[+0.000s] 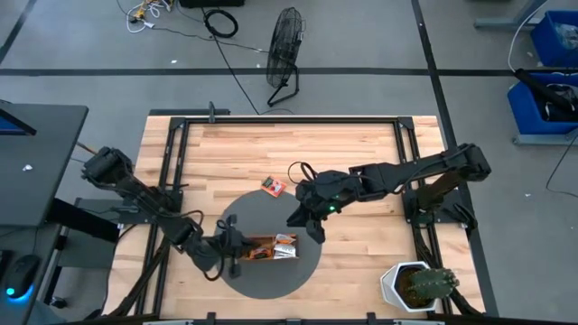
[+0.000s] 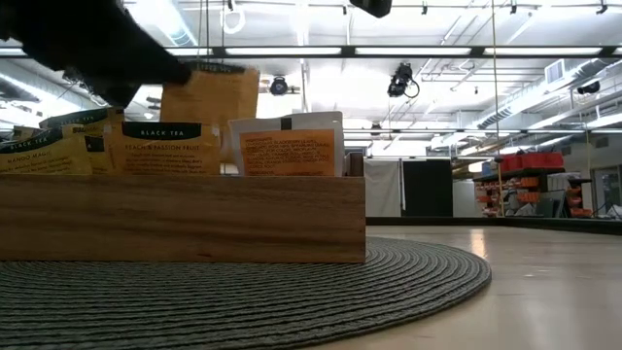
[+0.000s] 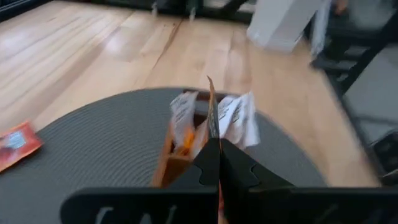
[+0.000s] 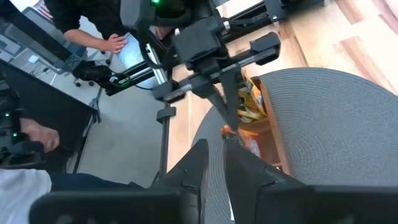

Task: Pick & Place Tea
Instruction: Put the orange tea bag into the middle section of the wooden organizer

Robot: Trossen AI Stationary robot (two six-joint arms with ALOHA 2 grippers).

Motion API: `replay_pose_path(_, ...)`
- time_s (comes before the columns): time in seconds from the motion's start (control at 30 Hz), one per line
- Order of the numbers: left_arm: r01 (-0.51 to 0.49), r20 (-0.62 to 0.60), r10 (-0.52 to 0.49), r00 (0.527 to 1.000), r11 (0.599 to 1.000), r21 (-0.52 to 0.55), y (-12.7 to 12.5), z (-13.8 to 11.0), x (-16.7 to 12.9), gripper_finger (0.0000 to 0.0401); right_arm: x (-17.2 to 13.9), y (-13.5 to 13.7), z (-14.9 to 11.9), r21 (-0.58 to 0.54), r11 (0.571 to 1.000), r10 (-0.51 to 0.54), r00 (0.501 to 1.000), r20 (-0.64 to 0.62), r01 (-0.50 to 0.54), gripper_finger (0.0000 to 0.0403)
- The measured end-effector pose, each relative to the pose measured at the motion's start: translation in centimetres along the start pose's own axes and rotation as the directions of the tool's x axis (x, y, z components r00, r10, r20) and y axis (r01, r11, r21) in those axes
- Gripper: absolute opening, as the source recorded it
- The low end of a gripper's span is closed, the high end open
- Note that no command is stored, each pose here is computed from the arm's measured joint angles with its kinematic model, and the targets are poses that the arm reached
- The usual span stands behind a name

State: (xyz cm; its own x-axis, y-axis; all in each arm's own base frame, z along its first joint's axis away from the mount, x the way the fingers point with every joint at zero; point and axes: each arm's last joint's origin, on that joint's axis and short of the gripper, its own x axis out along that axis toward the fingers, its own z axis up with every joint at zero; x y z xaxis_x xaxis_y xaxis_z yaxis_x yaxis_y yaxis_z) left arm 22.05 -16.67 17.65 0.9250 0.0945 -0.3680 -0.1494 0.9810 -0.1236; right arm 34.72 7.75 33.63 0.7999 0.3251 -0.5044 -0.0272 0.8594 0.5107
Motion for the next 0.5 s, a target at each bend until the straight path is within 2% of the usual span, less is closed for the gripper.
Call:
replay_pose_path(0.07, 0.018, 0.025, -0.018, 1.000, 1.000, -0.008, 0.2, -0.4, -0.1, 0.0001, 0.0, 0.0, 0.0, 0.000, 1.000, -0.006, 1.000, 0.001, 0.006, 0.0056)
replay_pose_path(0.3, 0.013, -0.005, -0.013, 1.000, 0.999, 0.031, 1.0, -2.0, -0.5, 0.0001, 0.0, 0.0, 0.0, 0.019, 1.000, -0.009, 1.000, 0.001, 0.009, 0.0056)
replay_pose_path(0.5, 0.050, -0.025, -0.048, 0.999, 0.997, 0.051, 1.1, -2.2, -0.5, 0.0002, 0.0, -0.1, 0.0, 0.028, 0.999, -0.018, 1.000, 0.002, 0.018, 0.0056)
